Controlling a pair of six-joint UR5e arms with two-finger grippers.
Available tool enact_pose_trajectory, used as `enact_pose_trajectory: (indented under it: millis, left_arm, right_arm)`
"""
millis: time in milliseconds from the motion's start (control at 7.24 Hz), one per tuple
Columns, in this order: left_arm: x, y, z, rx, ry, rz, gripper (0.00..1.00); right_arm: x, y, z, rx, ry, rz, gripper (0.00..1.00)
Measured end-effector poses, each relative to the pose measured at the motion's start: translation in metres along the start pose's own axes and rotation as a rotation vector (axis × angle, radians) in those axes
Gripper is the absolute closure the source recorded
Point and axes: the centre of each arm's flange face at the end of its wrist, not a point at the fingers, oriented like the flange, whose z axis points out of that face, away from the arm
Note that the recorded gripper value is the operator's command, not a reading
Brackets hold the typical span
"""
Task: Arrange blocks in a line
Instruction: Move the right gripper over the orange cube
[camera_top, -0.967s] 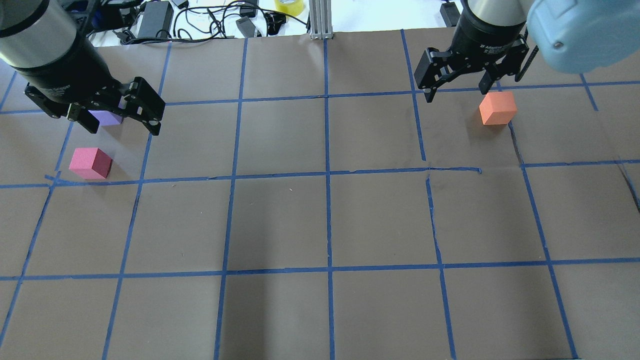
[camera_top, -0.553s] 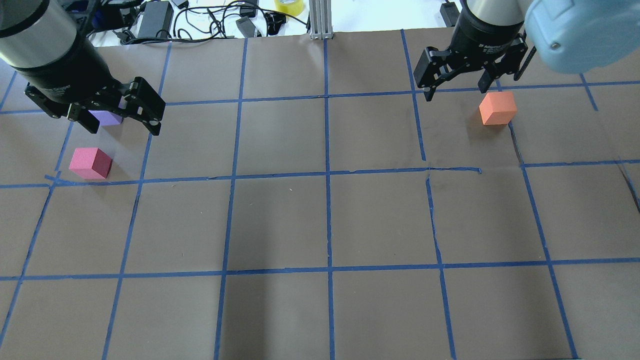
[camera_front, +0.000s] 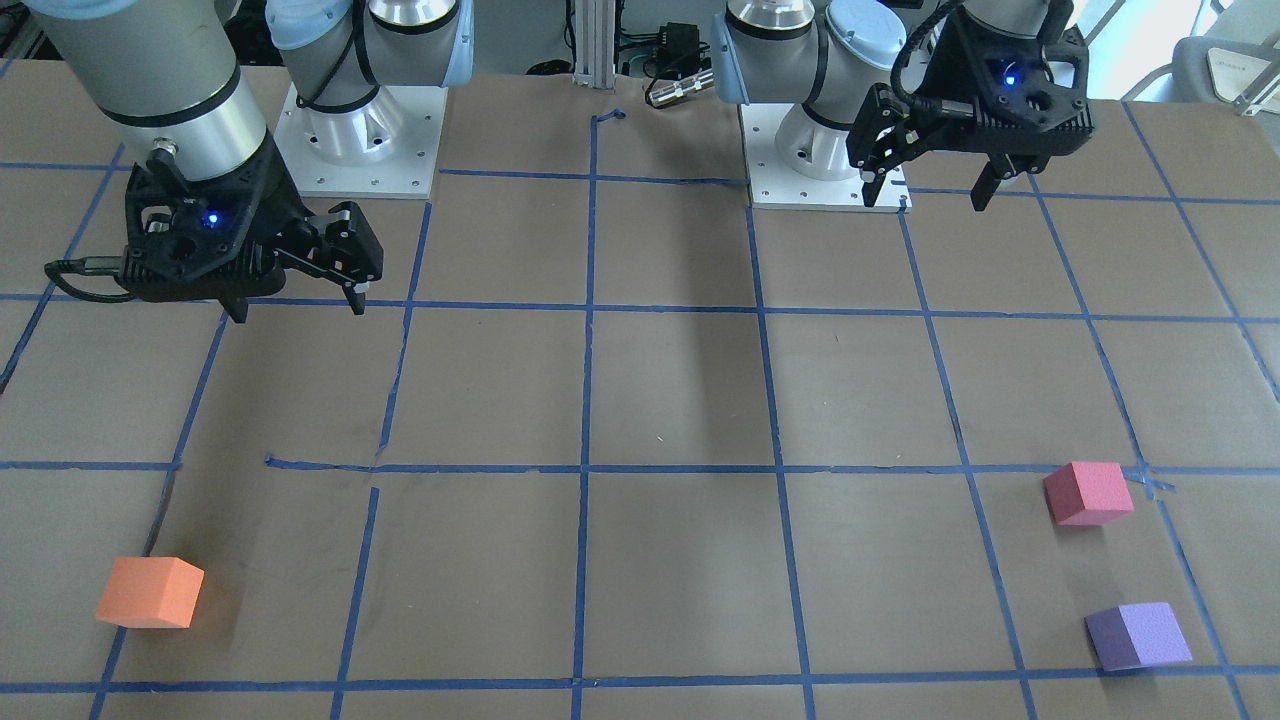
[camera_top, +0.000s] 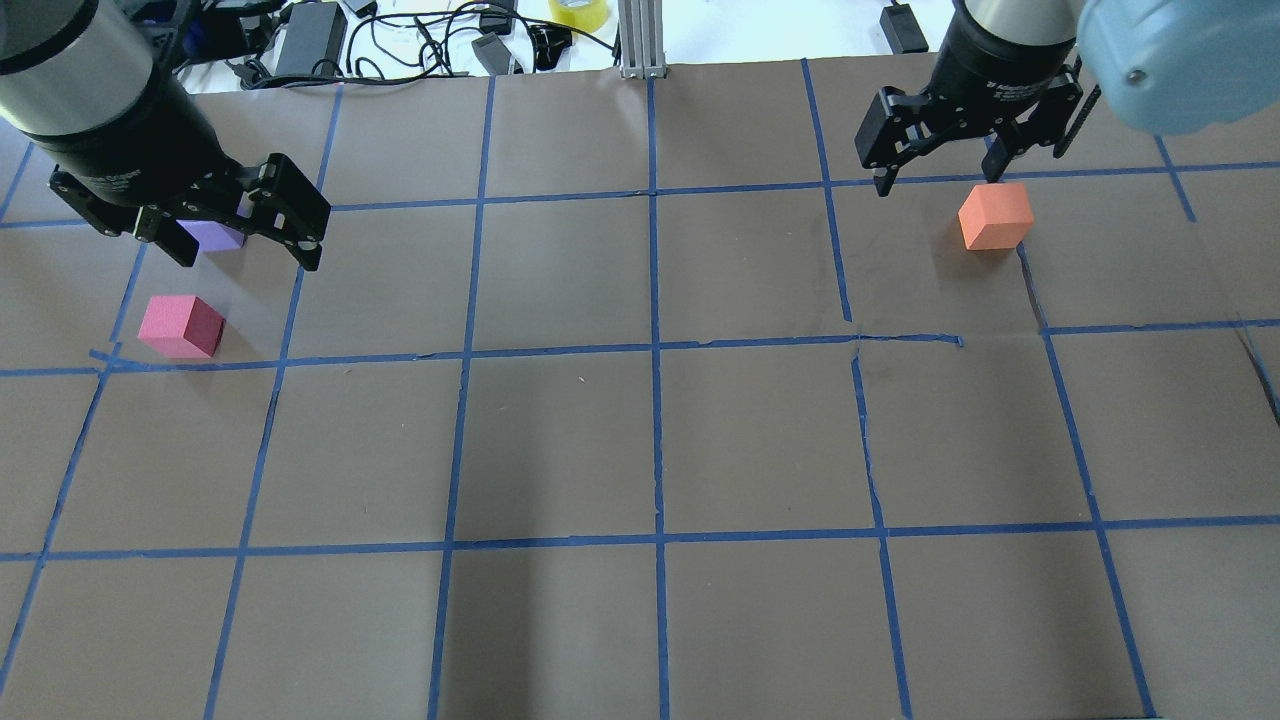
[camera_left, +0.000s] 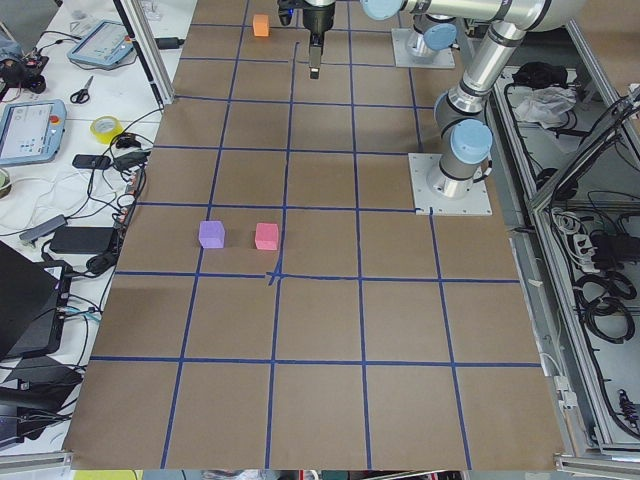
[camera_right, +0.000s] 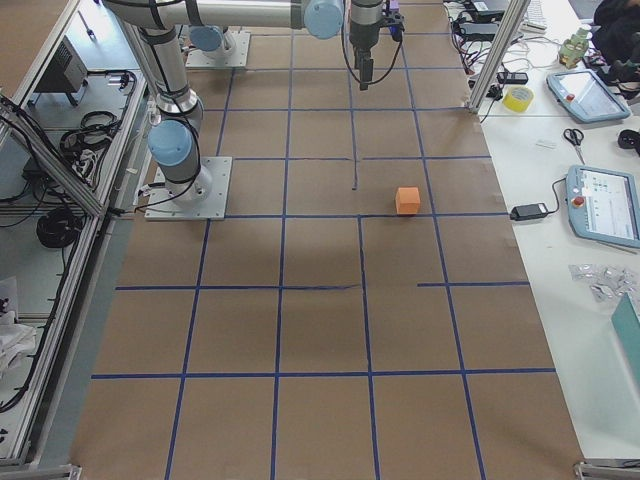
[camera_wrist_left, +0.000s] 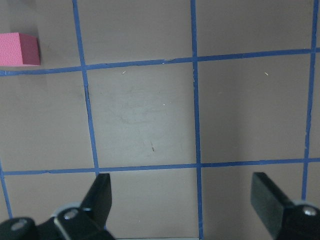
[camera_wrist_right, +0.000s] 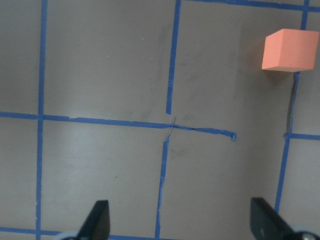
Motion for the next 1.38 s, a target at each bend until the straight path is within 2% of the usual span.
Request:
enact_pose_trajectory:
  millis: [138, 414, 553, 829, 1382]
  left_arm:
    - [0.0, 0.0, 0.0, 0.001, 0.0, -0.001, 0.0]
    - [0.0, 0.0, 0.0, 0.001, -0.001, 0.0, 0.0]
    - [0.0, 0.0, 0.0, 0.0, -0.001, 0.0, 0.0]
    - [0.0, 0.0, 0.0, 0.001, -0.002, 0.0, 0.0]
    - [0.0, 0.0, 0.0, 0.002, -0.002, -0.001, 0.0]
  right_arm:
    - [0.021, -0.005, 0.005, -0.008, 0.0, -0.006, 0.0]
    - [0.076, -0.016, 0.016, -0.013, -0.004, -0.094, 0.0]
    - [0.109, -0.025, 0.026, 0.001, 0.001, -0.119, 0.0]
    - [0.163, -0.058, 0.067, 0.059, 0.031, -0.145, 0.0]
    - [0.191, -0.107, 0.179, 0.05, 0.021, -0.035, 0.0]
